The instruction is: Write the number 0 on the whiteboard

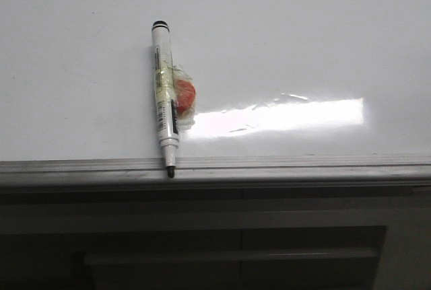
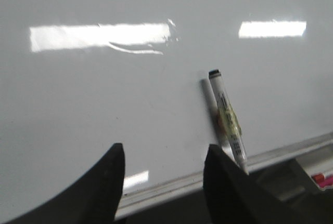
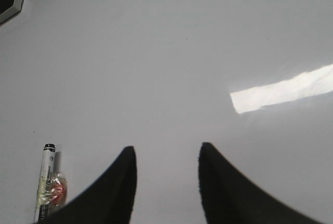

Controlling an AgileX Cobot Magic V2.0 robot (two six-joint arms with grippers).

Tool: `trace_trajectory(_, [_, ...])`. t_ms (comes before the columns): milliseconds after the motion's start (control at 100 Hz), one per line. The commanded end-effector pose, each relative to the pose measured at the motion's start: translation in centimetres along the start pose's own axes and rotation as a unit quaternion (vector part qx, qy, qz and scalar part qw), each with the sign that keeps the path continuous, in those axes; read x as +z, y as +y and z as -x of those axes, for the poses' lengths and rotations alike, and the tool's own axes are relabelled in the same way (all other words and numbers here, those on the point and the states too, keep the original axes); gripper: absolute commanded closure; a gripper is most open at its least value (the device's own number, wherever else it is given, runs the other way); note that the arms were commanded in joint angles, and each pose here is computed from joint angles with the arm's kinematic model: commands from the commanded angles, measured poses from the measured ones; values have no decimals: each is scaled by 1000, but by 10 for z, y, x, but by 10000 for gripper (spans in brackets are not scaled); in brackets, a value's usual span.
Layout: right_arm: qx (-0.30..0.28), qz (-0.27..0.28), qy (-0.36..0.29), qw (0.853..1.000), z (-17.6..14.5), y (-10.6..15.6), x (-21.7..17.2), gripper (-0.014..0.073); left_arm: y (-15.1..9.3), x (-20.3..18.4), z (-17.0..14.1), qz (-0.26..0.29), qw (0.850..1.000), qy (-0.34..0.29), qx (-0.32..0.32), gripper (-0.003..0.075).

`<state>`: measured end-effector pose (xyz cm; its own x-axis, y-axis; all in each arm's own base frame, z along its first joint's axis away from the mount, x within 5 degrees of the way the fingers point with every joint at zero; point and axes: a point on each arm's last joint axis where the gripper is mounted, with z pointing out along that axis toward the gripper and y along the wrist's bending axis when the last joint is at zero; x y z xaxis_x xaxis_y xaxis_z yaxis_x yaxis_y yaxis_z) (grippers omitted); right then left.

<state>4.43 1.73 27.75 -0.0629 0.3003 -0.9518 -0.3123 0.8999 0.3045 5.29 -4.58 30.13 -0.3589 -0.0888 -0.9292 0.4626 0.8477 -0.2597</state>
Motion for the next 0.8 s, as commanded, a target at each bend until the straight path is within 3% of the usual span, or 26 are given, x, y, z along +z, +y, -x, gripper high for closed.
trace_trajectory(0, [-1, 2, -29, 1000, 16, 4, 3, 260, -1, 7, 23, -5, 1000, 20, 2, 335])
trace_trajectory(180, [0, 0, -22, 1000, 15, 3, 6, 265, 2, 19, 45, 1, 994, 101, 49, 435])
trace_trajectory(280, [0, 0, -20, 1000, 15, 3, 6, 265, 0, 23, 60, 0, 989, 124, 80, 443])
trace_trajectory(470, [-9, -2, -19, 1000, 14, 3, 6, 265, -2, 39, 77, 19, 964, 225, 142, 443])
trace_trajectory(550, [-11, -3, -19, 1000, 14, 3, 6, 265, -10, 51, 76, -7, 952, 259, 165, 443])
trace_trajectory(620, [-12, -3, -19, 1000, 14, 3, 6, 265, -23, 62, 73, -43, 952, 264, 149, 443])
trace_trajectory(790, [-12, -3, -19, 1000, 14, 3, 6, 265, -55, 87, 72, -108, 965, 238, 29, 423])
